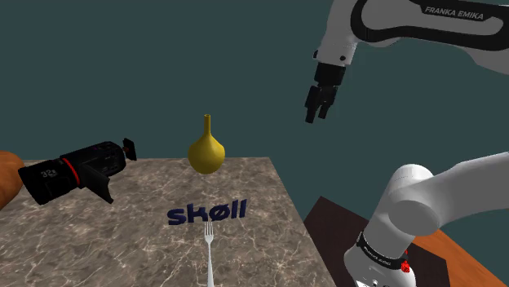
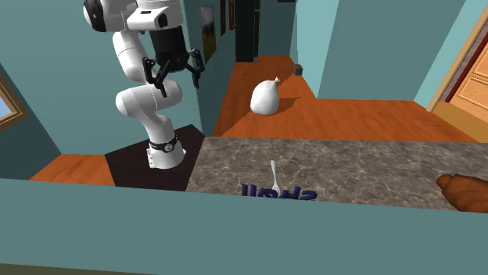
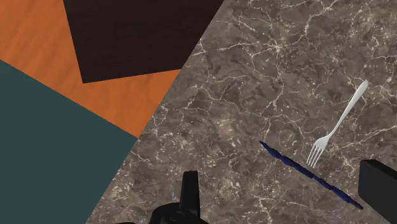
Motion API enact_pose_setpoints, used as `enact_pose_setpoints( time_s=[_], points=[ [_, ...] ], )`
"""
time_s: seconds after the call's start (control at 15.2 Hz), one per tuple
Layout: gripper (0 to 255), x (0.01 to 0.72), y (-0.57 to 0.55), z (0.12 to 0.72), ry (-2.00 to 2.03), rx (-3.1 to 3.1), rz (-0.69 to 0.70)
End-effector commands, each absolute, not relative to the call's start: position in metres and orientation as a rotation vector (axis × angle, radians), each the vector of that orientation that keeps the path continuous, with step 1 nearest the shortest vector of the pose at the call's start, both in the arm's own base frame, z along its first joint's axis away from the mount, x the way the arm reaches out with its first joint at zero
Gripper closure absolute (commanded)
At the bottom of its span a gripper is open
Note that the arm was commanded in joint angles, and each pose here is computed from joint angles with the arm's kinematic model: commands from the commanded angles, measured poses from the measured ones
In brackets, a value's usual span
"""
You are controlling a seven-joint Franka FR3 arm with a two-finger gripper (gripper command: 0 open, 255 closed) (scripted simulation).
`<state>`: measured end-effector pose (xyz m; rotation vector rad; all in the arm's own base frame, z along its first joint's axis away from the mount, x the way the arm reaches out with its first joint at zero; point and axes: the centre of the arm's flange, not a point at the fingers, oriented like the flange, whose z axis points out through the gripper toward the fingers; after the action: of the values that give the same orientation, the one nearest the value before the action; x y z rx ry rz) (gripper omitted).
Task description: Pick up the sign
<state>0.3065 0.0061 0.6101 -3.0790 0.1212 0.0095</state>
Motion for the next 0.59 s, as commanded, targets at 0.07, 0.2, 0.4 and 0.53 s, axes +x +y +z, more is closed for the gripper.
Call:
enact_pose_setpoints(
  time_s=[0.07,0.2,0.4,0.53],
  points=[
    [0,0.316,0.01,0.601,0.082,-3.084,0.015],
    [0,0.336,0.018,0.584,0.004,-3.092,0.025],
    [0,0.364,0.032,0.557,-0.115,-3.1,0.041],
    [0,0.382,0.042,0.539,-0.194,-3.102,0.052]
  ],
)
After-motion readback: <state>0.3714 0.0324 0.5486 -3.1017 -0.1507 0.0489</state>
